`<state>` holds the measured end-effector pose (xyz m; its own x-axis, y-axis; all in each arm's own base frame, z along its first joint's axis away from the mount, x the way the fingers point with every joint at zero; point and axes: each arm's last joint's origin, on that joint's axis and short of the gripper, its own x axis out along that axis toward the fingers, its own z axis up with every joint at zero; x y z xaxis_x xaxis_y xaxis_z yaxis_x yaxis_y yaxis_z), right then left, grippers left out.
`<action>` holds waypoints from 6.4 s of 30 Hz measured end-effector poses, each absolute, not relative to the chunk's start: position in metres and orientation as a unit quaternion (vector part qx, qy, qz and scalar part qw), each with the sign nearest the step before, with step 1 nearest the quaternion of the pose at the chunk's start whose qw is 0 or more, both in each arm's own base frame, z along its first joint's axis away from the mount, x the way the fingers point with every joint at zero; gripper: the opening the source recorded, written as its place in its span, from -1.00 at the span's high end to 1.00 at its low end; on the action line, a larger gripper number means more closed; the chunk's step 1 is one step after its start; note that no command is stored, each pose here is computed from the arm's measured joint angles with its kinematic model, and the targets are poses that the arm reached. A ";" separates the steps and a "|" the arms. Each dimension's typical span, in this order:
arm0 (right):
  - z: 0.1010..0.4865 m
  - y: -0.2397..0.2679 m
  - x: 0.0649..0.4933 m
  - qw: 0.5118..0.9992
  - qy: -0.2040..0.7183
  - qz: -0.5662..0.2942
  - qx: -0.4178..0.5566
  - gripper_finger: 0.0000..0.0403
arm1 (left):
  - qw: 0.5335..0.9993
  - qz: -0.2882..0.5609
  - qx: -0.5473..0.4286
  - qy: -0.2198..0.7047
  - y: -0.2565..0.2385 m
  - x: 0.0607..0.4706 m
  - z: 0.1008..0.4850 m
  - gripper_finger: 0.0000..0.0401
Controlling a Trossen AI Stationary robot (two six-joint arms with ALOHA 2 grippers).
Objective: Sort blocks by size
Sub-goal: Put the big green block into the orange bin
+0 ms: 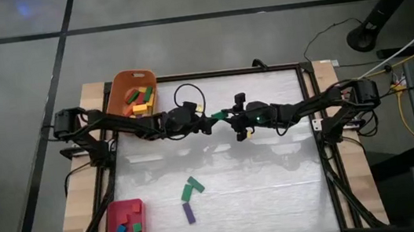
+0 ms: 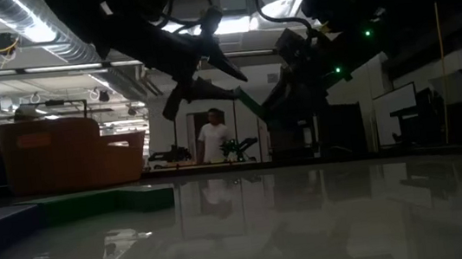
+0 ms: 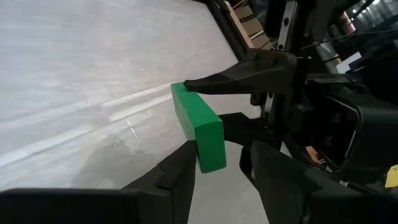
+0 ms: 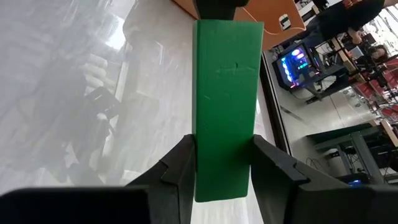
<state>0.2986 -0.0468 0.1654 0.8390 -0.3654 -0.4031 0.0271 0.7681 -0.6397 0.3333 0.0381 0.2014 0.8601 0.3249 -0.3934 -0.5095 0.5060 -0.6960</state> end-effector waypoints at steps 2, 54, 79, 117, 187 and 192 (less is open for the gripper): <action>0.166 -0.047 0.299 0.903 0.262 -0.109 -0.323 0.37 | 0.861 0.243 -0.434 0.107 0.038 0.333 0.201 0.29; 0.181 -0.007 0.314 0.957 0.179 0.033 -0.225 -0.16 | 0.853 0.421 -0.232 0.203 0.068 0.194 0.289 0.81; 0.178 0.100 0.345 0.968 0.141 0.077 -0.194 -0.15 | 0.834 0.389 -0.323 0.221 0.037 0.139 0.300 0.34; 0.184 0.034 0.335 0.867 0.316 0.001 -0.385 -0.15 | 0.726 0.246 -0.398 0.504 -0.152 0.290 0.185 0.36; 0.177 0.009 0.165 0.921 0.253 -0.028 -0.296 -0.15 | 0.742 0.239 -0.425 0.460 -0.111 0.302 0.224 0.46; 0.170 0.010 0.163 0.922 0.250 0.003 -0.296 -0.15 | 0.787 0.238 -0.402 0.403 -0.081 0.296 0.255 0.46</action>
<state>0.1626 0.0102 0.1701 0.8750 -0.1434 -0.4624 -0.1527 0.8247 -0.5446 0.2959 -0.0813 0.2553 0.5624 0.0513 -0.8252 -0.6985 0.5636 -0.4410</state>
